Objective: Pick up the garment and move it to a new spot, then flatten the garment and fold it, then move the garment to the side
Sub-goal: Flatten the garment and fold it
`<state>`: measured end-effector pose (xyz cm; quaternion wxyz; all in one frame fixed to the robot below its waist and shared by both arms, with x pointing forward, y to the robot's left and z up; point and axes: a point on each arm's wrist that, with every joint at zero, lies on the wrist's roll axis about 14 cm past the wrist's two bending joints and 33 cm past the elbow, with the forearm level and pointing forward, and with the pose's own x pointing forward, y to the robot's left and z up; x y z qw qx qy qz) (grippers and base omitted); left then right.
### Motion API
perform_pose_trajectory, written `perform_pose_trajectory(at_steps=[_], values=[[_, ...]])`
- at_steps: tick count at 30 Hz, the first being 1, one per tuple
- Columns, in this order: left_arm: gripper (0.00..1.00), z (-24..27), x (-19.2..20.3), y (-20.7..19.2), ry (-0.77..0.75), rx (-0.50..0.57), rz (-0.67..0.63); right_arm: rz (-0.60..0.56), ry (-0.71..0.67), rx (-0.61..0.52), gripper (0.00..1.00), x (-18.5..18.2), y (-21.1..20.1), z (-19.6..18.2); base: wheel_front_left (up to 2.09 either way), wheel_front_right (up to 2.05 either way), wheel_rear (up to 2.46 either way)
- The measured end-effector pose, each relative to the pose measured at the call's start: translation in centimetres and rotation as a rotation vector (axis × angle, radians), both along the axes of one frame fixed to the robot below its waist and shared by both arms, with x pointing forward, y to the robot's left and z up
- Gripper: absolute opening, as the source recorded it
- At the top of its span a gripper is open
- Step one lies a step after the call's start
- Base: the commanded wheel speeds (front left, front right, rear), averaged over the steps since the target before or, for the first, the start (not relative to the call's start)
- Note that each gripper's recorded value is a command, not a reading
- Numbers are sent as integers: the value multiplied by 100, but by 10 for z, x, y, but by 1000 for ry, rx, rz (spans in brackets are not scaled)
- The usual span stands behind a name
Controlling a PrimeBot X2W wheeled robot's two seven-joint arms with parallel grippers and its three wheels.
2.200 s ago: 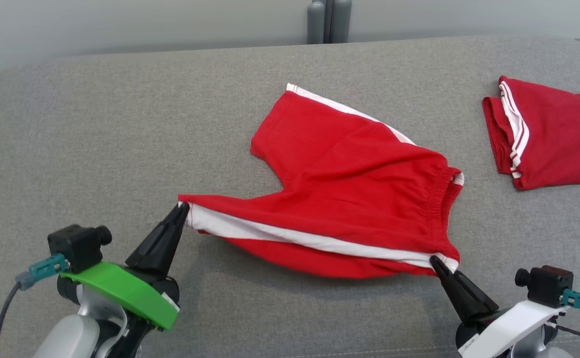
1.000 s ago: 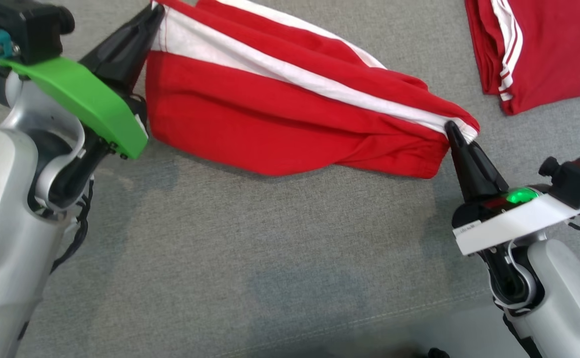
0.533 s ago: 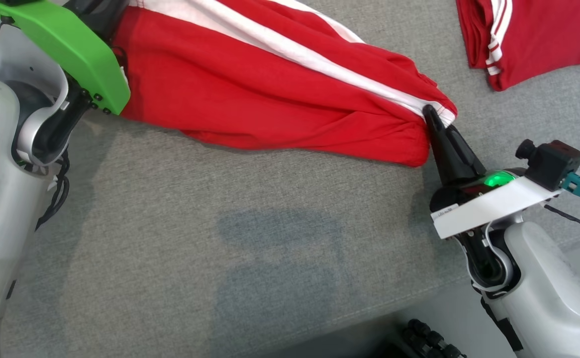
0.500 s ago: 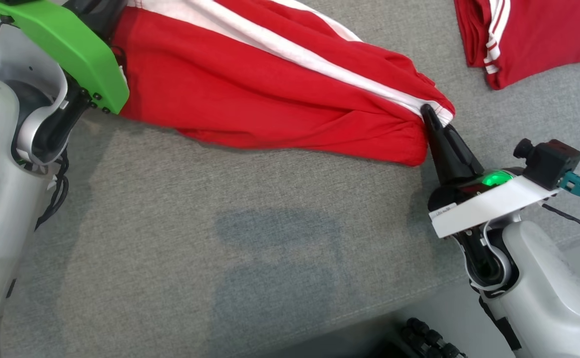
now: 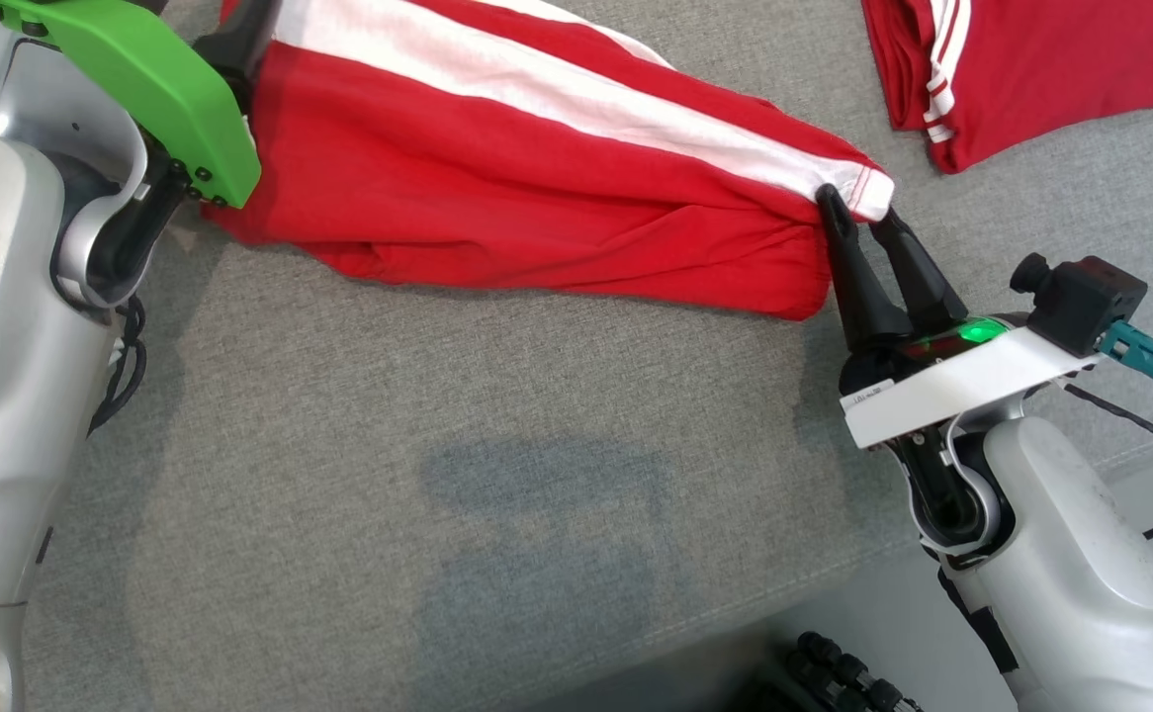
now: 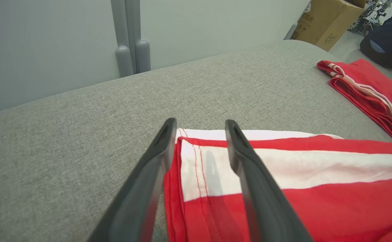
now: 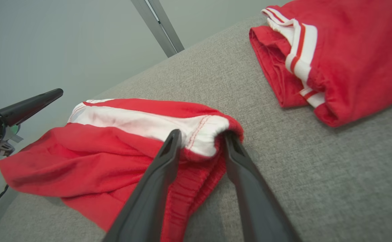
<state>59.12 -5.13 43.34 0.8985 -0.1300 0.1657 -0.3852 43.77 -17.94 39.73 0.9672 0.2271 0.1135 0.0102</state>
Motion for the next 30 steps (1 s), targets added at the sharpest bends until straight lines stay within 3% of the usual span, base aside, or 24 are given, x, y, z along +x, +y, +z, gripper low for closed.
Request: perform_pose_trajectory(at_steps=[21,30], values=[[100,41,-19,20,-98,-20,84,-41,-44,-46,100,-11,-22,22,0,0,0],[100,40,-46,38,0,-28,131,-27,-115,-62,100,-22,-19,51,0,0,0]])
